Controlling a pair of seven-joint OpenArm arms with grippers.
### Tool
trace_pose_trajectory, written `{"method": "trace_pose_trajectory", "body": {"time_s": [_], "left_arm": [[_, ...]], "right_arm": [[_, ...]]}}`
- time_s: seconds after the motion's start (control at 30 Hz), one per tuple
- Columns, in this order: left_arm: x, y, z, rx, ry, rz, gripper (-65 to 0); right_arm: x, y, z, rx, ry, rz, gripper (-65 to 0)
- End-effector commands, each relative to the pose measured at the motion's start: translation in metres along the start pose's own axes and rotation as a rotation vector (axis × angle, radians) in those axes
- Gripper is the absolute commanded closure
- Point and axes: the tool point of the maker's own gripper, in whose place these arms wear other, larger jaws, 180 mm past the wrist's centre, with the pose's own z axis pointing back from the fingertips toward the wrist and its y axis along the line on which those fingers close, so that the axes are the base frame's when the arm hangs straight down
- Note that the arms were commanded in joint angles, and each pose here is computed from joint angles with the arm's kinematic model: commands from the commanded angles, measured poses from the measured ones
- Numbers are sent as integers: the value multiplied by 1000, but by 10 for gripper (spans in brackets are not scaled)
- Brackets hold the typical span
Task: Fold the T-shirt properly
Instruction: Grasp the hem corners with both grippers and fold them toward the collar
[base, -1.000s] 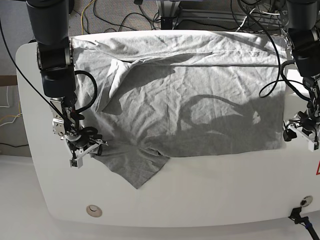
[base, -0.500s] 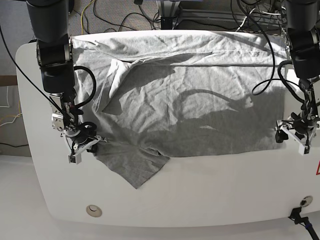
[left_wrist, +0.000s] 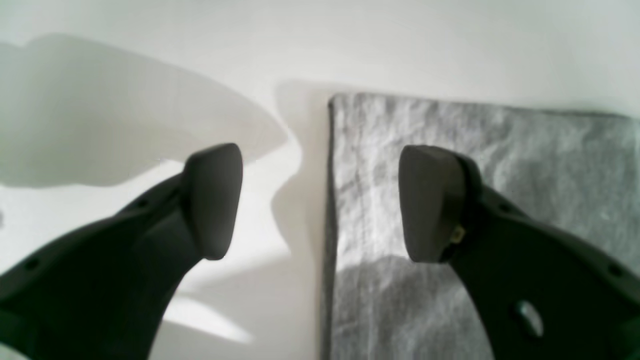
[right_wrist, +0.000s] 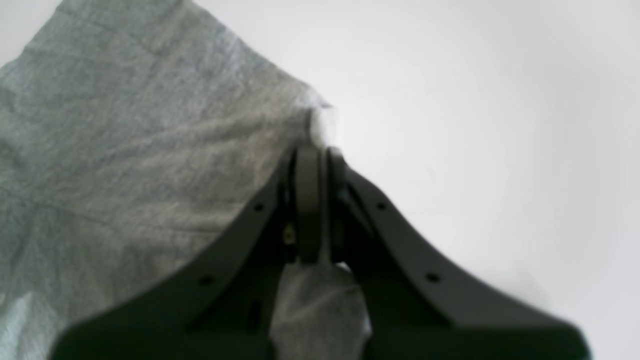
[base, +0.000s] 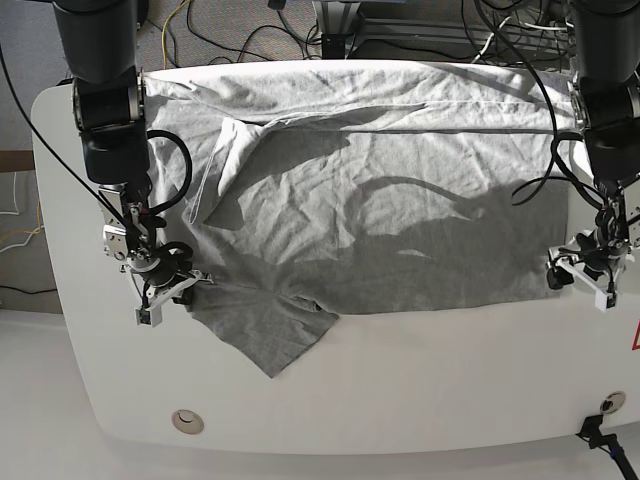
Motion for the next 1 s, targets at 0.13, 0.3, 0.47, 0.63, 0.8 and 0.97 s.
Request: {"method": "trace_pose_trajectory", "body": {"time_s": [0.13, 0.3, 0.47, 0.63, 0.8, 0.97], "left_arm": [[19, -22, -8, -26, -40, -22, -461], [14, -22, -9, -13, -36, -7, -461], [13, -29, -12, -26, -34, -6, -458], [13, -30, -12, -27, -36, -8, -233], [14, -30, -12, -27, -37, -8, -112], [15, -30, -12, -27, -41, -8, -42]], "right_arm": [[0, -4, 1, -14, 32, 11, 0], [1, -6, 1, -16, 28, 9, 0], [4, -6, 1, -16, 11, 9, 0], [5, -7, 1, -17, 9, 10, 0], [5, -7, 2, -19, 9, 10, 0], [5, -7, 2, -19, 9, 10, 0]]}}
